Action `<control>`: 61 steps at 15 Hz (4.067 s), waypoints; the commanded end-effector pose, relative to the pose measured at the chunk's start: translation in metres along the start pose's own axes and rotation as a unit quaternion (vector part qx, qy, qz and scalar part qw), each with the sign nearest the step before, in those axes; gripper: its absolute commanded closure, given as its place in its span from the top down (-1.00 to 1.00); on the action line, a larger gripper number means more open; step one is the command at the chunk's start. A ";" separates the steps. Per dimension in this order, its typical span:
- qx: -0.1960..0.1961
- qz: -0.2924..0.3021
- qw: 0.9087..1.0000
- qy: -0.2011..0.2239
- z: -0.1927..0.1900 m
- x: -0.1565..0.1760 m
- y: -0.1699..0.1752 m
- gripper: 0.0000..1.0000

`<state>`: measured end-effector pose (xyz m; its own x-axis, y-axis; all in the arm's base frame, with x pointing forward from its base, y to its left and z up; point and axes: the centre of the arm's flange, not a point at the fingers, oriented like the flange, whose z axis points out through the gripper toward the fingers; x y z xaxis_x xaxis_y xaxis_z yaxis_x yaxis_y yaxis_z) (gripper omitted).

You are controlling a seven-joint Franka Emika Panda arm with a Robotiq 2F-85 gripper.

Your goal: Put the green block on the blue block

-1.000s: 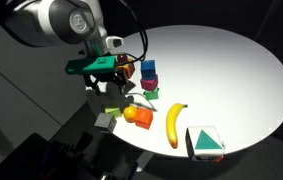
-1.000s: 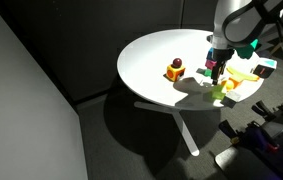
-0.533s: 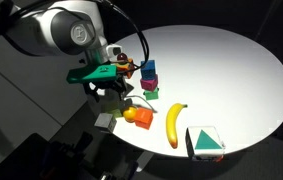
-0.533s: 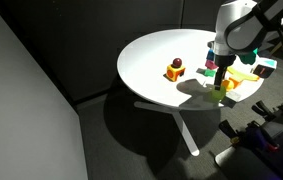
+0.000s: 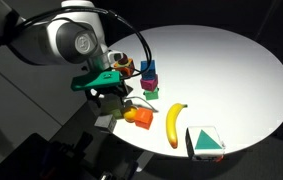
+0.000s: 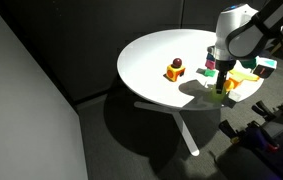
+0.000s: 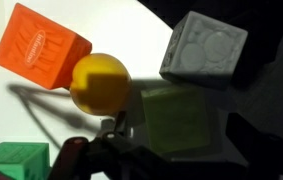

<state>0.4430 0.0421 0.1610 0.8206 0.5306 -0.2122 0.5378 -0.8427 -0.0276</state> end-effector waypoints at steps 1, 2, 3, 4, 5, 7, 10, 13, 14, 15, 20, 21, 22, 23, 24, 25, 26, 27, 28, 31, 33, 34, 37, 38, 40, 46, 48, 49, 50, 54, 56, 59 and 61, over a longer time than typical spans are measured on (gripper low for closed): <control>-0.009 -0.013 1.000 0.007 0.005 -0.005 0.005 1.00; -0.008 -0.012 1.000 0.006 0.007 -0.004 0.006 1.00; -0.007 -0.012 1.000 0.006 0.008 -0.004 0.007 1.00; -0.006 -0.010 1.000 0.005 0.009 -0.004 0.007 0.50; -0.006 -0.010 1.000 0.005 0.010 -0.004 0.007 0.47; -0.003 -0.006 1.000 0.003 0.012 -0.004 0.008 0.17; -0.001 0.003 1.000 0.002 0.008 -0.004 0.008 -0.31; -0.001 0.016 1.000 0.000 -0.002 -0.008 0.011 -0.38; -0.002 0.022 1.000 0.000 -0.005 -0.010 0.012 -0.39; -0.003 0.028 1.000 -0.001 -0.009 -0.011 0.014 -0.39; 0.001 0.050 0.999 -0.004 -0.031 -0.016 0.024 -0.39; 0.003 0.054 0.999 -0.006 -0.035 -0.017 0.025 -0.39; 0.004 0.057 0.998 -0.006 -0.040 -0.017 0.027 -0.39; 0.005 0.060 0.998 -0.005 -0.045 -0.017 0.029 -0.39; 0.008 0.064 0.998 -0.004 -0.051 -0.018 0.030 -0.39; 0.009 0.068 0.998 -0.003 -0.055 -0.019 0.032 -0.39; 0.010 0.072 0.997 -0.001 -0.061 -0.020 0.034 -0.39; 0.011 0.078 0.997 0.000 -0.067 -0.021 0.035 -0.39; 0.012 0.083 0.997 0.001 -0.073 -0.022 0.037 -0.39; 0.017 0.100 0.995 0.005 -0.092 -0.024 0.044 -0.39; 0.018 0.112 0.994 0.008 -0.106 -0.026 0.047 -0.39; 0.018 0.116 0.993 0.010 -0.112 -0.027 0.049 -0.39; 0.015 0.135 0.991 0.012 -0.129 -0.028 0.055 -0.39; 0.015 0.142 0.990 0.013 -0.134 -0.028 0.057 -0.39; 0.013 0.159 0.987 0.015 -0.144 -0.029 0.064 -0.39; 0.013 0.201 0.979 0.022 -0.166 -0.026 0.090 -0.39; 0.014 0.211 0.977 0.024 -0.174 -0.027 0.097 -0.39; 0.015 0.216 0.976 0.024 -0.178 -0.027 0.100 -0.39; 0.016 0.220 0.975 0.024 -0.181 -0.027 0.103 -0.39; 0.029 0.229 0.973 0.025 -0.191 -0.025 0.114 -0.39; 0.039 0.233 0.971 0.024 -0.194 -0.022 0.121 -0.39; 0.055 0.244 0.968 0.021 -0.195 -0.015 0.130 -0.39; 0.059 0.251 0.966 0.020 -0.194 -0.010 0.136 -0.39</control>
<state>0.5259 -0.0518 0.3453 0.9814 0.0823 -0.1737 0.0795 -0.9966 -0.0230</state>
